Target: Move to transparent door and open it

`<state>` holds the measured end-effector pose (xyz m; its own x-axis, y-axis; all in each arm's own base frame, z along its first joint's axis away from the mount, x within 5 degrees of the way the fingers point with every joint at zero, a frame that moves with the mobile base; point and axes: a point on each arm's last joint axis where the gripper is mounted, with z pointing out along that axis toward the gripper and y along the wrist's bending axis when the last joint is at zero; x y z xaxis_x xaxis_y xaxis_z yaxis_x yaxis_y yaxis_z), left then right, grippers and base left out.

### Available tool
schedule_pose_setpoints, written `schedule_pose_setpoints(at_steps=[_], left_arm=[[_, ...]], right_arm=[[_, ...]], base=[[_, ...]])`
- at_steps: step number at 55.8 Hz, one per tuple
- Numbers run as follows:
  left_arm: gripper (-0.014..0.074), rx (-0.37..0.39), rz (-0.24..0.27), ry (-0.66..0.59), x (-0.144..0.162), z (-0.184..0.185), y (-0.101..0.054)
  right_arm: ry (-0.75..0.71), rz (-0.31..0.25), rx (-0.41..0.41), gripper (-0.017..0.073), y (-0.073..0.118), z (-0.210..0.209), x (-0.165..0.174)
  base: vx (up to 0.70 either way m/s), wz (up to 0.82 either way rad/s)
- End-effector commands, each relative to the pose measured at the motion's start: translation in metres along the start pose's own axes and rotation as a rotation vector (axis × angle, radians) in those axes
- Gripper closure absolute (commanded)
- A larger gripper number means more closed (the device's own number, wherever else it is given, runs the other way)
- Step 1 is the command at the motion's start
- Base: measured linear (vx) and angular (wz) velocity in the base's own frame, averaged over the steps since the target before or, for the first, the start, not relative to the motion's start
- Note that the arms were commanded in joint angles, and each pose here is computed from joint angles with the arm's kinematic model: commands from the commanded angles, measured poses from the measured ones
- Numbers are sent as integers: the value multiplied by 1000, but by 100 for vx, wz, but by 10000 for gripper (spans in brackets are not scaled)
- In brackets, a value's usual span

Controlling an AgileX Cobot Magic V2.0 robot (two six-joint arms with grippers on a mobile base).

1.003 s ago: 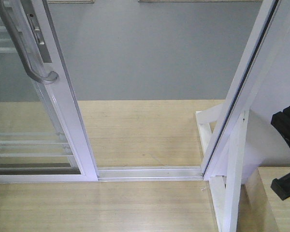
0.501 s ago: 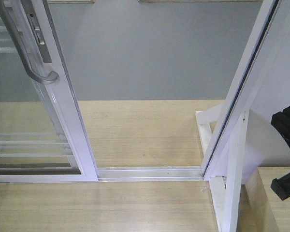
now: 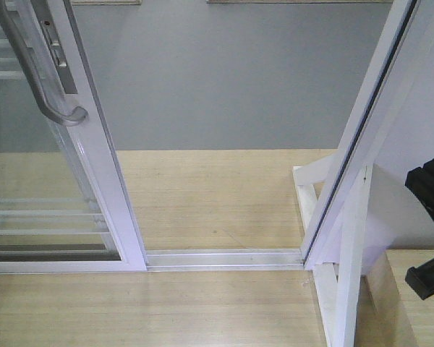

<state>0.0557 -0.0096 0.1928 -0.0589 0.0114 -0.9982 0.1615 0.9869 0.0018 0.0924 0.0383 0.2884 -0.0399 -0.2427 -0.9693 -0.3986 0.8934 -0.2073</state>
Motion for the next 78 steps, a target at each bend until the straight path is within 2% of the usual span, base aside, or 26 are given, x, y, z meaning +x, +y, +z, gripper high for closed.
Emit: schedule_pose_setpoints(at_steps=[1,46,50,57,65,69,72,78], left_arm=[[594,-7,-16,-113,-15,-3,1],[594,-7,-16,-113,-15,-3,1],[594,-7,-16,-113,-15,-3,1],[594,-7,-16,-113,-15,-3,1],[594,-7,-16,-113,-15,-3,1],[594,-7,-16,-113,-15,-3,1],[594,-7,-16,-113,-15,-3,1],[594,-7,-16,-113,-15,-3,1]], right_arm=[[-110,-12,18,565,-3,-2,-18],[-110,-12,18,565,-3,-2,-18],[-103,3,15,565,-2,-2,-14],[-71,44,5,565,4,-5,15],[-53,82,-7,565,16,-13,69],[-77,127,-10,565,21,-17,91],[-40,145,-2,565,21,-21,97],[-56,142,41,565,19,-28,100]], base=[[0,0],[0,0],[0,0],[0,0],[0,0],[0,0],[0,0],[0,0]])
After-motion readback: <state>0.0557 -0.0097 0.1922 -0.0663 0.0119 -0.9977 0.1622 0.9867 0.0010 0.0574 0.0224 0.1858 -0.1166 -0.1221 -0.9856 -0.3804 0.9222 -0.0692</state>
